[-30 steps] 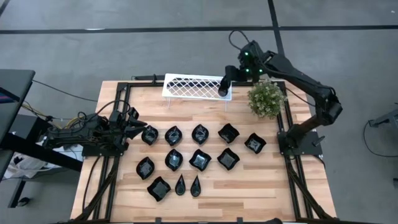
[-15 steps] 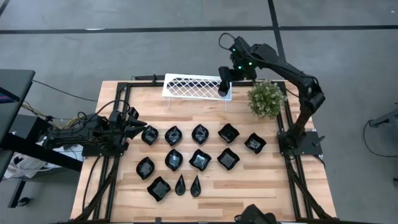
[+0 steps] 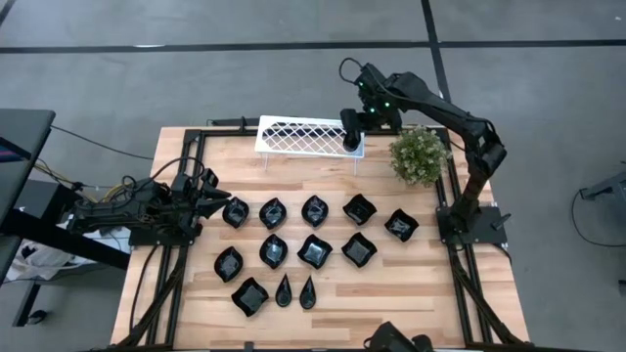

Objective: Pick & Place Mini shaped plates
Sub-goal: Stack the black drop shaped plate on top of the black drop shaped plate on the shelf

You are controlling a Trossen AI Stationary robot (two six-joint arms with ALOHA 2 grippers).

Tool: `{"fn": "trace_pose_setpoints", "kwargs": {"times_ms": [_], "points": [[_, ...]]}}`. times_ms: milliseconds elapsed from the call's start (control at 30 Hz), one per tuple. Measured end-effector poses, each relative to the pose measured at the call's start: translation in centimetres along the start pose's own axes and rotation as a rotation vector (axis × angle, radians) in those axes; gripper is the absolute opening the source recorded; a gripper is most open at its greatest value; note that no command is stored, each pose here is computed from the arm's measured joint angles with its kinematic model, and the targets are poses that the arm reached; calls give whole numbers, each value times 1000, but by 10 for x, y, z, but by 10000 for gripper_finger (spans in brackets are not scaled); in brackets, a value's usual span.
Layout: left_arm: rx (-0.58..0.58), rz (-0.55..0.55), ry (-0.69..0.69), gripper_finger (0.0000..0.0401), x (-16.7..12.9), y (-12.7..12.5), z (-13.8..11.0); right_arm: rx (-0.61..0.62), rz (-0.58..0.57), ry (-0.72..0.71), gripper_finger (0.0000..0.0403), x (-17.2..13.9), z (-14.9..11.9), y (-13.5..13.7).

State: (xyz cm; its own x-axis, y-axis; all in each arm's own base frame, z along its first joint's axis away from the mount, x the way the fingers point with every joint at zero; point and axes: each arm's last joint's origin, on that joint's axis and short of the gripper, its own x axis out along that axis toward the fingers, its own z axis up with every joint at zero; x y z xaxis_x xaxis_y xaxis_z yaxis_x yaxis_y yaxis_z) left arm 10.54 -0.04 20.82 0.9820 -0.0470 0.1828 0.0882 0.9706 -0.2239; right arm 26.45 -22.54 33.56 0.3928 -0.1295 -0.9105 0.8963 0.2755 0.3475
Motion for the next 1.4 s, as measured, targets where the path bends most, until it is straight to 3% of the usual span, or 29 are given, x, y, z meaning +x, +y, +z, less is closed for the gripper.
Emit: {"fn": "trace_pose_setpoints", "kwargs": {"times_ms": [1033,1400], "points": [[-2,-4,-17,82,0,0,2,-31,-31,39,1,24,4,3],[-2,-5,-21,82,0,0,2,-33,-32,42,56,24,4,3]]}}
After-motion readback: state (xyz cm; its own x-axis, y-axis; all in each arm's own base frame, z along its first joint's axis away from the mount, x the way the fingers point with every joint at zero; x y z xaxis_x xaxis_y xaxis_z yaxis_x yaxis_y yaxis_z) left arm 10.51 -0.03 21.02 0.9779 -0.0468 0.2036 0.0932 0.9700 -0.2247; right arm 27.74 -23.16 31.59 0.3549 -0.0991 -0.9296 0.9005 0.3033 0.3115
